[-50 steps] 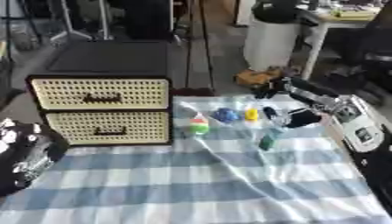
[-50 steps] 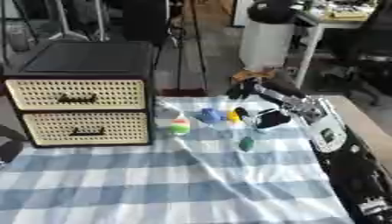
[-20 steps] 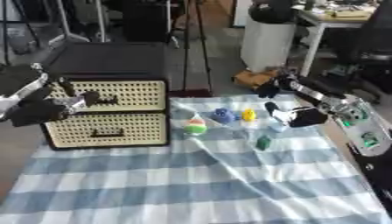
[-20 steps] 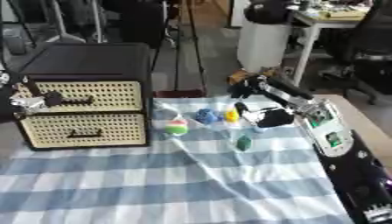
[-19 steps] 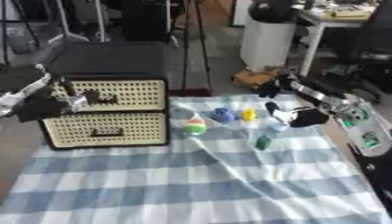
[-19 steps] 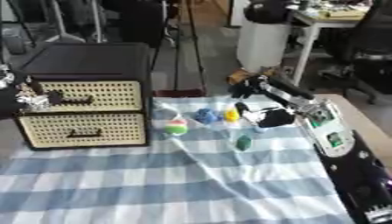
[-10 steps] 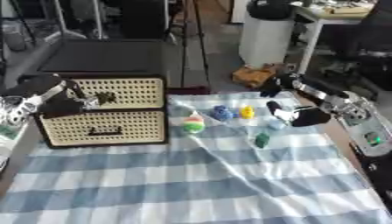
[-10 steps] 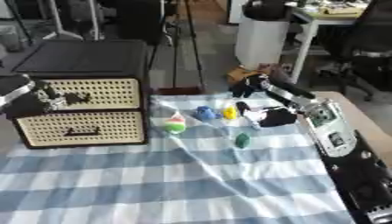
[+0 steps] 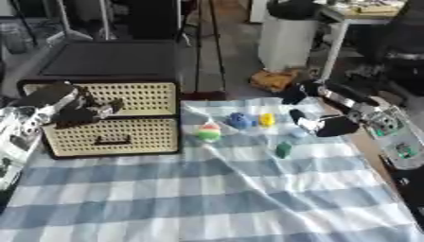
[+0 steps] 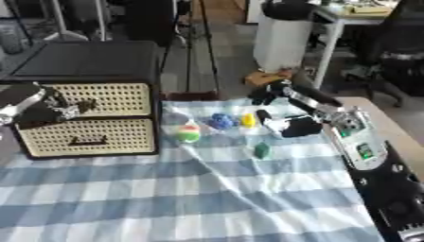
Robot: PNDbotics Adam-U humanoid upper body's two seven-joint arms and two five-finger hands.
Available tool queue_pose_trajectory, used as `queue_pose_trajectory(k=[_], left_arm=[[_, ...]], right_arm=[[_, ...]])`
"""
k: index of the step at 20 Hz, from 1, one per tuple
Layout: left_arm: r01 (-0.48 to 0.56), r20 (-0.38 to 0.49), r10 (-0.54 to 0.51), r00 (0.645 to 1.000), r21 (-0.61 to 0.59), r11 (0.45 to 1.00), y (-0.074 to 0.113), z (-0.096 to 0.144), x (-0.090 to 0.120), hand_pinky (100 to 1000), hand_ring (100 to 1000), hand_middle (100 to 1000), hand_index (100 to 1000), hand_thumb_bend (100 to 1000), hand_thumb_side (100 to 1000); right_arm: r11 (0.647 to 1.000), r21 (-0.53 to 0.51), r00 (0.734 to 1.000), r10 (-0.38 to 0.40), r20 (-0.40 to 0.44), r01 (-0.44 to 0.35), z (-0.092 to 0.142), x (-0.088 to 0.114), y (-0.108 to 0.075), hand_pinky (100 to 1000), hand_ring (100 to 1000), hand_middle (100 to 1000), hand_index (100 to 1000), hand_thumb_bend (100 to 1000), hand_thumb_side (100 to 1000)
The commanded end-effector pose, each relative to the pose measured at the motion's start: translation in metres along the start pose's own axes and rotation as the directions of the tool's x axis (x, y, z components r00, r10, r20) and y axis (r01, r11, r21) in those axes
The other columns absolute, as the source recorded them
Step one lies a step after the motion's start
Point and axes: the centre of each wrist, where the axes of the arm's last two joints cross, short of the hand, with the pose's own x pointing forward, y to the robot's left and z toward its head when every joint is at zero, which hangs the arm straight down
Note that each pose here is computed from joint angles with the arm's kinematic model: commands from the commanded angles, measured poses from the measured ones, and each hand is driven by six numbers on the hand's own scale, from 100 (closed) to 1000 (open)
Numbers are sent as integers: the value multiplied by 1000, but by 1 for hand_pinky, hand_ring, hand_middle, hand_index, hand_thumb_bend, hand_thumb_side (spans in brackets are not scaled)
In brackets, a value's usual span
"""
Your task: Pick up objects from table and place into drawer.
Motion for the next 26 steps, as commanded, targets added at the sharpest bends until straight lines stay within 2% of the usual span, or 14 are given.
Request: queue_pose_trajectory(k=[1, 9, 26], left_arm=[[21, 8, -21, 1000, 64, 998, 17, 0, 5, 124, 100, 100, 721, 502, 1000], [48, 8, -49, 999, 118, 992, 23, 2, 10, 135, 100, 100, 747, 507, 1000], [65, -5, -64, 998, 85, 994, 11, -4, 13, 146, 100, 100, 773, 519, 1000]], right_arm=[[999, -14, 999, 37, 25, -36, -4, 6, -16, 710, 735, 672, 831, 100, 401], [999, -11, 999, 36, 25, -36, -4, 6, -15, 711, 735, 672, 831, 100, 401], [999, -8, 998, 41, 46, -41, -11, 10, -18, 711, 735, 670, 830, 100, 415]])
